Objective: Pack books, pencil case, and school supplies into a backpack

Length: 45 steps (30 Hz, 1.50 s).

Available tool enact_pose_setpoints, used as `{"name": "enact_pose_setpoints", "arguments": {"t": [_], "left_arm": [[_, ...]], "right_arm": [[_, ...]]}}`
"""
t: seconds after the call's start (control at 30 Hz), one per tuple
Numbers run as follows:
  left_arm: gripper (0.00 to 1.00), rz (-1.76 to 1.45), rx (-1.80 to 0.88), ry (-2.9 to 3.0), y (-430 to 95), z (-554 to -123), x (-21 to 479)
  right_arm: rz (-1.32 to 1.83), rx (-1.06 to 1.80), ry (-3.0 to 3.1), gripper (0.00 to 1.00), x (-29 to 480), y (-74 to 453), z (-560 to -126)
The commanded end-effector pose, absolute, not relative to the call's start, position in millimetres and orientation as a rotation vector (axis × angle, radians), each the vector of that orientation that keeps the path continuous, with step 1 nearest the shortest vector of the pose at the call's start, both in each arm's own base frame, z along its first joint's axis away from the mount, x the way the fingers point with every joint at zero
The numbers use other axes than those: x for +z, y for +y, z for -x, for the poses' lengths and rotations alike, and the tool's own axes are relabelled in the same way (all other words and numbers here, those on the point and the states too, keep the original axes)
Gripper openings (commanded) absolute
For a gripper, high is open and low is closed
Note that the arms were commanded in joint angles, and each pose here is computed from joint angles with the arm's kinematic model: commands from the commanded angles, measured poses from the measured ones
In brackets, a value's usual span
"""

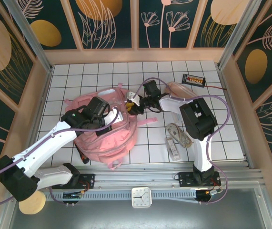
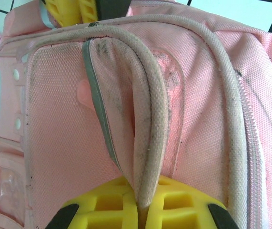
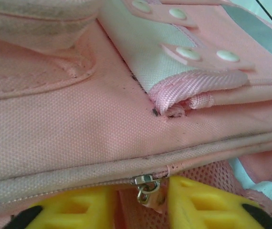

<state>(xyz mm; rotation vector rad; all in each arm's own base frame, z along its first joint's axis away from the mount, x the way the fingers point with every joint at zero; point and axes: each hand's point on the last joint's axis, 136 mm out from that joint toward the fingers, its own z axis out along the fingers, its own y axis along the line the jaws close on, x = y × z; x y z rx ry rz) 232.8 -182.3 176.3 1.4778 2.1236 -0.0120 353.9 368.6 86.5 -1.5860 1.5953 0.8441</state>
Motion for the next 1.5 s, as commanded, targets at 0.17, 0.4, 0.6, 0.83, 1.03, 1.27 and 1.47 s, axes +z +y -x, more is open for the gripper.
{"name": "enact_pose_setpoints", "arguments": {"t": [0.17, 0.4, 0.6, 0.83, 1.03, 1.27, 1.47], "left_arm": [[0.00, -1.416, -0.015, 2.007, -186.9, -244.2, 200.8], [0.00, -1.352, 0.053, 2.078, -181.6, -257.6, 189.3], [0.00, -1.262, 0.043, 2.137, -193.6, -277.6, 183.3], [0.00, -1.053, 0.103, 2.128, -197.8, -312.2, 197.6], [0.00, -0.732, 0.044, 2.273, -225.5, -362.3, 205.0], [0.00, -0.611, 0.006, 2.356, -257.9, -391.1, 190.0], [0.00, -0.514, -0.029, 2.384, -276.6, -412.1, 200.8]], "right_arm": [[1.578, 0.752, 1.642, 0.10, 95.5, 354.9, -347.4], [1.587, 0.653, 1.714, 0.08, 109.5, 334.7, -337.4], [1.624, 0.617, 1.802, 0.05, 115.8, 320.8, -312.8], [1.611, 0.576, 1.921, 0.05, 116.1, 298.8, -279.1], [1.338, 0.691, 2.054, 0.00, 149.3, 321.0, -264.3], [0.978, 0.738, 2.246, 0.00, 157.5, 330.3, -250.7], [0.762, 0.666, 2.361, 0.00, 154.4, 319.7, -247.2]]}}
